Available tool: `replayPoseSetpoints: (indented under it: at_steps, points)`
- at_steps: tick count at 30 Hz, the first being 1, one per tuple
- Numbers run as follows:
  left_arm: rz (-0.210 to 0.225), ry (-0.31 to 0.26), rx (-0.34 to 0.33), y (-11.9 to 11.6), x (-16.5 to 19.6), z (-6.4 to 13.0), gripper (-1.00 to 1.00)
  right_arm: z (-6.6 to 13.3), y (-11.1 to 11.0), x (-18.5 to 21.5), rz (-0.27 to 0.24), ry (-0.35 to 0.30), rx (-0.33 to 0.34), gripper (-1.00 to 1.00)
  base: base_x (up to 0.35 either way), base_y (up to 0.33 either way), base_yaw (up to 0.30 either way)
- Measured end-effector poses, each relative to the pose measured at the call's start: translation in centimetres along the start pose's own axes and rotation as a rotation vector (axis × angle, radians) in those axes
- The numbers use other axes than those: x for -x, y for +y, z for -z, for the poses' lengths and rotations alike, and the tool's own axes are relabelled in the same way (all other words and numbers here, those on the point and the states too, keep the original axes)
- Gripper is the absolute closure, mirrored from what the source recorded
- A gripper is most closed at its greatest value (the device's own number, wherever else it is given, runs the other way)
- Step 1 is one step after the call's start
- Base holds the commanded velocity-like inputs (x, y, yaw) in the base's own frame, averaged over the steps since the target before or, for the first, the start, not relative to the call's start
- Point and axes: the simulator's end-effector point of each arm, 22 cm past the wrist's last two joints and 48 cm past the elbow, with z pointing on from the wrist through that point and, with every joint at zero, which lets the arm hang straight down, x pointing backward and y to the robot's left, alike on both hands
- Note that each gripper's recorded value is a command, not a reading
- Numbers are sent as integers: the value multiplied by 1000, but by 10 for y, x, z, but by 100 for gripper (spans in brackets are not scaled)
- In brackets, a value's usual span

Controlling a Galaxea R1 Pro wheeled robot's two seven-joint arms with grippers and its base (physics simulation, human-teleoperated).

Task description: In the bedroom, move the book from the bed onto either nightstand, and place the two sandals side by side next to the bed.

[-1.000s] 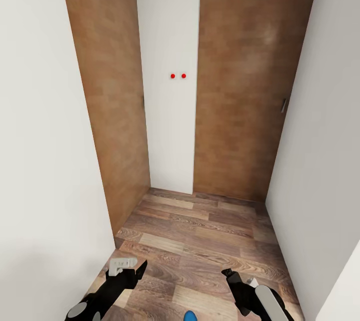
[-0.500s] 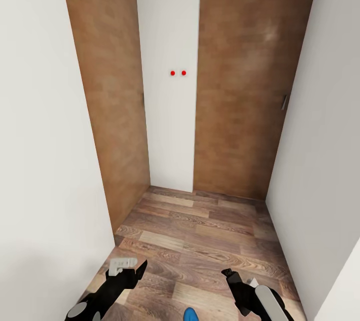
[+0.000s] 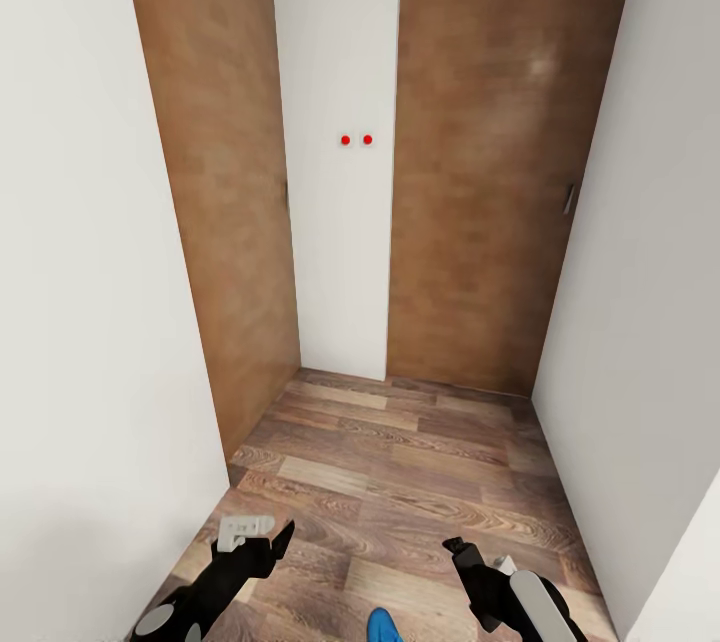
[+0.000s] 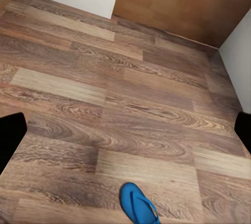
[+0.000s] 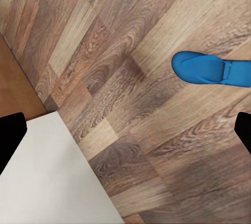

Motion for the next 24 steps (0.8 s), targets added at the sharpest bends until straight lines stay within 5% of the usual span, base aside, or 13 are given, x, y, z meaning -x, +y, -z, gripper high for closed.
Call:
replayPoseSetpoints:
  at_steps: [24]
  points:
    - [0,0,0,13,-47,-12,-100,-34,-36,-9,1,1,1,-100,0,0,0]
